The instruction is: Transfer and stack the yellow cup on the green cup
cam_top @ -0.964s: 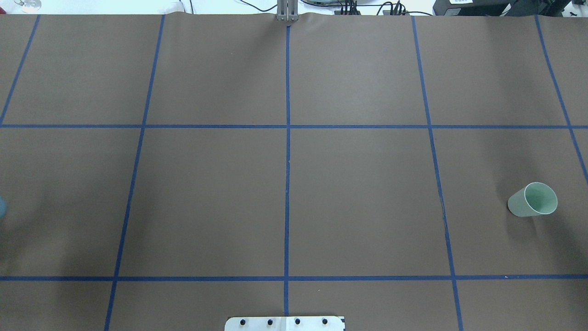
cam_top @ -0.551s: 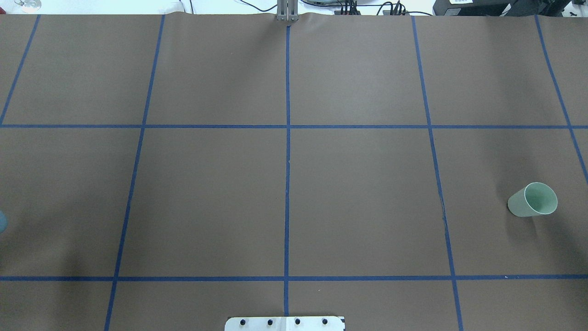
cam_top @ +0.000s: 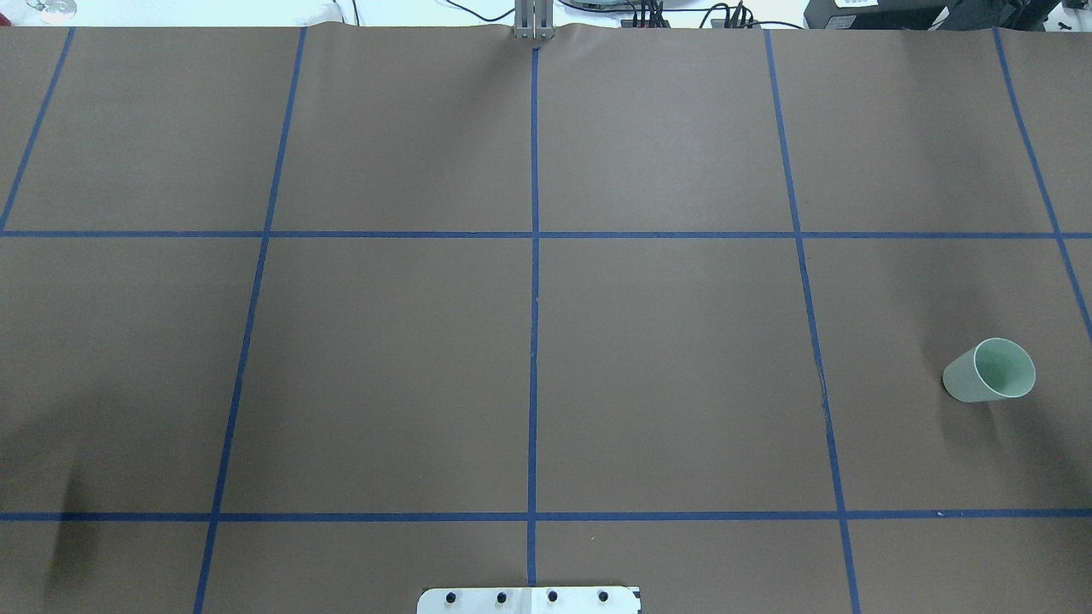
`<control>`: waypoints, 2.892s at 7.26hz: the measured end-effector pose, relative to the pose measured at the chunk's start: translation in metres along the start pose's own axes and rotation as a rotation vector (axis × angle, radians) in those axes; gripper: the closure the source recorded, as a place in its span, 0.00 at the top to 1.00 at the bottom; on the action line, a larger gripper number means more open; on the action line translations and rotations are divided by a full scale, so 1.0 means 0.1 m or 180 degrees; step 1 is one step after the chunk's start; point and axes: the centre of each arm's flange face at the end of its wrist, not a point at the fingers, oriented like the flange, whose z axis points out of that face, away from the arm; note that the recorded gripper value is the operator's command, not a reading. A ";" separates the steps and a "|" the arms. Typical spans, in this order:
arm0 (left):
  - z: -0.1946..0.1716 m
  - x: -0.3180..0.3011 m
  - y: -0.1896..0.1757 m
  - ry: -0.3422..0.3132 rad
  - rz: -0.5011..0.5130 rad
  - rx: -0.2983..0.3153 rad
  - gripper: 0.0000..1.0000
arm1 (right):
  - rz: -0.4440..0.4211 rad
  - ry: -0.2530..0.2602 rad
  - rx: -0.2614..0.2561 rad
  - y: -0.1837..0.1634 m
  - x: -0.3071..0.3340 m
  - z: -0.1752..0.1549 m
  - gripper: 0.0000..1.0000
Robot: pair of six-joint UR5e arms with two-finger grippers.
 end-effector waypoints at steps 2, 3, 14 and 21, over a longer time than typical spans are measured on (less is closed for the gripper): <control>0.15 -0.12 0.02 -0.0110 -0.0023 0.0039 1.00 | -0.0027 0.0001 0.0014 0.03 -0.05 -0.03 1.00; 0.18 -0.22 0.05 -0.0180 -0.0017 0.0051 1.00 | -0.0029 0.0001 0.0012 0.04 -0.05 -0.03 1.00; 0.84 -0.44 -0.12 -0.0089 0.0050 0.0095 0.43 | -0.0067 -0.0005 -0.0066 0.09 -0.15 0.07 1.00; 0.24 0.12 -0.89 0.1417 0.0958 0.0224 0.43 | -0.0128 -0.0121 -0.0018 0.04 -0.24 0.01 1.00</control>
